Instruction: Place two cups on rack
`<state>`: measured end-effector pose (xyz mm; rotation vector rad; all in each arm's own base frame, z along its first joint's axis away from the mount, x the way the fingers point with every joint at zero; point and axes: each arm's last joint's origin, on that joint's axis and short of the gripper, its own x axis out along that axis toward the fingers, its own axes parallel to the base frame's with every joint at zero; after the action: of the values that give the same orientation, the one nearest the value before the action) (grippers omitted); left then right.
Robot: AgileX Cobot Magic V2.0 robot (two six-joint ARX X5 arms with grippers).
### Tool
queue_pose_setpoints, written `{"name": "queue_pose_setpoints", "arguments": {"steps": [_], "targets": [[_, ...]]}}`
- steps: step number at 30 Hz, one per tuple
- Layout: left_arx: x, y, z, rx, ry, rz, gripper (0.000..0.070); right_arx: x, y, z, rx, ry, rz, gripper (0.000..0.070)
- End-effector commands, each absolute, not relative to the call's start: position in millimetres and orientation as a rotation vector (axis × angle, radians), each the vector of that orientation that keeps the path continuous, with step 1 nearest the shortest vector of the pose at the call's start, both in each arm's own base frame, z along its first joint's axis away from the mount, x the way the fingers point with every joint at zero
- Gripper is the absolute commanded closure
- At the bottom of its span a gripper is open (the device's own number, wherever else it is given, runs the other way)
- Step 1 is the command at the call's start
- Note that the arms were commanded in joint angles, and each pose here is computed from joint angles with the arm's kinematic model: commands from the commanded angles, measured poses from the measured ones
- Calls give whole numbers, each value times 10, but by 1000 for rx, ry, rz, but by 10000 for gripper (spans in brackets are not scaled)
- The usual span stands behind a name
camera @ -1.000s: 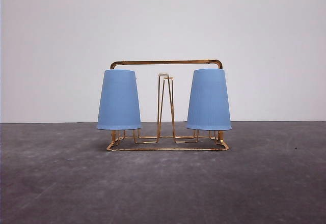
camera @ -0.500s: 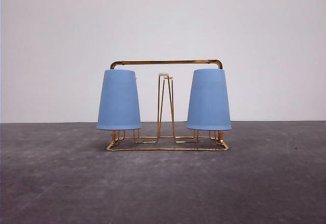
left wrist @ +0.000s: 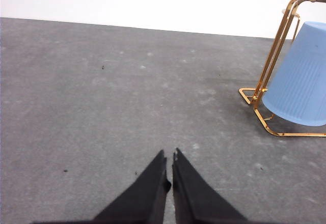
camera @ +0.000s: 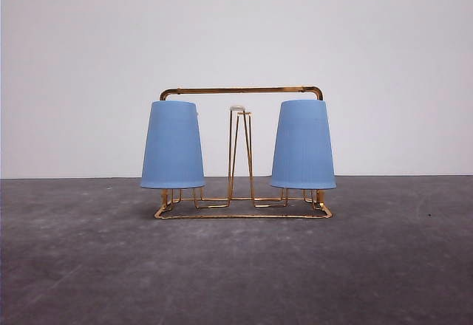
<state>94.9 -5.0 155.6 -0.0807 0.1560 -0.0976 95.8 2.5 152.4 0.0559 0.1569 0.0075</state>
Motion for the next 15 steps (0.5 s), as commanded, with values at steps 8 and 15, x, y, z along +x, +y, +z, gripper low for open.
{"name": "queue_pose_setpoints", "arguments": {"steps": [8,15], "targets": [[958,-47,1518,-71,157,-93,700,960,24,1524,67,148,6,668],[958,-47,1518,-71,157,-93,700,960,24,1524,67,148,6,667]]}}
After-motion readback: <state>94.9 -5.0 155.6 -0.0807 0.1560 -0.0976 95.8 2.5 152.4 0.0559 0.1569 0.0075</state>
